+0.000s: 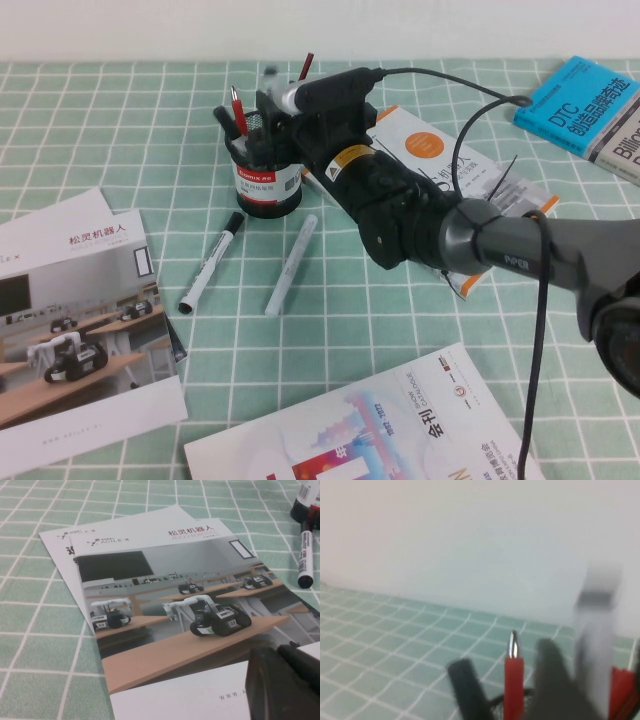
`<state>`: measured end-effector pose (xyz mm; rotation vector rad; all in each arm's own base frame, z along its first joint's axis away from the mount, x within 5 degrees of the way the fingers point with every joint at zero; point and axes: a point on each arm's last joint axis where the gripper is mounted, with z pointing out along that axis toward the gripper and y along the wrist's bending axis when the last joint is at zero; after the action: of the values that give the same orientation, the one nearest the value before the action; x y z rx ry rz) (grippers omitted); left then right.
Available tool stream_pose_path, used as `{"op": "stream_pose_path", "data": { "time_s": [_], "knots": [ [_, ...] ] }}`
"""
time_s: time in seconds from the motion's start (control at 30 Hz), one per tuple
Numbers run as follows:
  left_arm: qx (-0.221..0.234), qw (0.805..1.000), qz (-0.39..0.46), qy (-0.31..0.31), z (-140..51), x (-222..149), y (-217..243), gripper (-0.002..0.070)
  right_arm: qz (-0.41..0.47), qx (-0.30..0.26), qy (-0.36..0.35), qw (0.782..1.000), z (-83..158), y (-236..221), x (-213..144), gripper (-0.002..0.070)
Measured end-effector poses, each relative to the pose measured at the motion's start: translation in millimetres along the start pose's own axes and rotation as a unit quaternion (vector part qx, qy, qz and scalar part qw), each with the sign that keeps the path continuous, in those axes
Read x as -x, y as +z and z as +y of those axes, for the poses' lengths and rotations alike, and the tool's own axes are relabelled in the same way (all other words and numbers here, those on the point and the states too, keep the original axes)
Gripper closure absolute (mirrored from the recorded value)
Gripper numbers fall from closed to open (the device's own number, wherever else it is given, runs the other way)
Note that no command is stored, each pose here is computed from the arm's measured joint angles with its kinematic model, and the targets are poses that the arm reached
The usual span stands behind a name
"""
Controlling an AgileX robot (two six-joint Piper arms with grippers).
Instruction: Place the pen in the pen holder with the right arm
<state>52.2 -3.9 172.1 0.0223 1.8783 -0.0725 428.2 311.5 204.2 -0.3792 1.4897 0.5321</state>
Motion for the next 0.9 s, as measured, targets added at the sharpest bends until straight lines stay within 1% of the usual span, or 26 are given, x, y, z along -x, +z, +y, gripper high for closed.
{"op": "stream_pose_path", "data": {
  "time_s": [0.03, 0.1, 0.17, 0.23, 0.33, 0.43, 0.53, 0.57, 0.63, 0.7, 0.8, 0.9],
  "knots": [
    [0.0, 1.0, 0.0, 0.0, 0.0, 0.0, 0.0, 0.068, 0.008, 0.0, 0.003, 1.0, 0.1, -0.1, -0.6, 0.0318],
    [0.0, 1.0, 0.0, 0.0, 0.0, 0.0, 0.0, 0.068, 0.027, 0.001, 0.0, 1.0, 0.6, -1.0, 1.8, 0.027],
    [0.0, 1.0, 0.0, 0.0, 0.0, 0.0, 0.0, 0.068, 0.044, 0.003, -0.002, 0.999, 1.8, -2.7, 9.2, 0.0261],
    [0.0, 1.0, 0.0, 0.0, 0.0, 0.0, 0.0, 0.068, 0.055, 0.008, -0.008, 0.998, 3.5, -5.0, 19.4, 0.0271],
    [0.0, 1.0, 0.0, 0.0, 0.0, 0.0, 0.0, 0.068, 0.087, 0.015, -0.01, 0.996, 7.5, -13.1, 44.0, 0.0323],
    [0.0, 1.0, 0.0, 0.0, 0.0, 0.0, 0.0, 0.068, 0.122, 0.018, -0.011, 0.992, 10.0, -29.1, 72.8, 0.0413],
    [0.0, 1.0, 0.0, 0.0, 0.0, 0.0, 0.0, 0.068, 0.165, 0.017, -0.013, 0.986, 11.4, -55.0, 105.7, 0.0573],
    [0.0, 1.0, 0.0, 0.0, 0.0, 0.0, 0.0, 0.068, 0.176, 0.016, -0.014, 0.984, 11.8, -64.8, 116.8, 0.0614],
    [0.0, 1.0, 0.0, 0.0, 0.0, 0.0, 0.0, 0.068, 0.194, 0.015, -0.013, 0.981, 12.2, -84.2, 135.4, 0.0658],
    [0.0, 1.0, 0.0, 0.0, 0.0, 0.0, 0.0, 0.068, 0.211, 0.014, -0.014, 0.977, 12.4, -105.5, 152.4, 0.0678],
    [0.0, 1.0, 0.0, 0.0, 0.0, 0.0, 0.0, 0.068, 0.236, 0.013, -0.015, 0.971, 12.1, -144.4, 175.8, 0.0689],
    [0.0, 1.0, 0.0, 0.0, 0.0, 0.0, 0.0, 0.068, 0.258, 0.011, -0.017, 0.966, 10.4, -185.0, 184.1, 0.0693]
  ]
}}
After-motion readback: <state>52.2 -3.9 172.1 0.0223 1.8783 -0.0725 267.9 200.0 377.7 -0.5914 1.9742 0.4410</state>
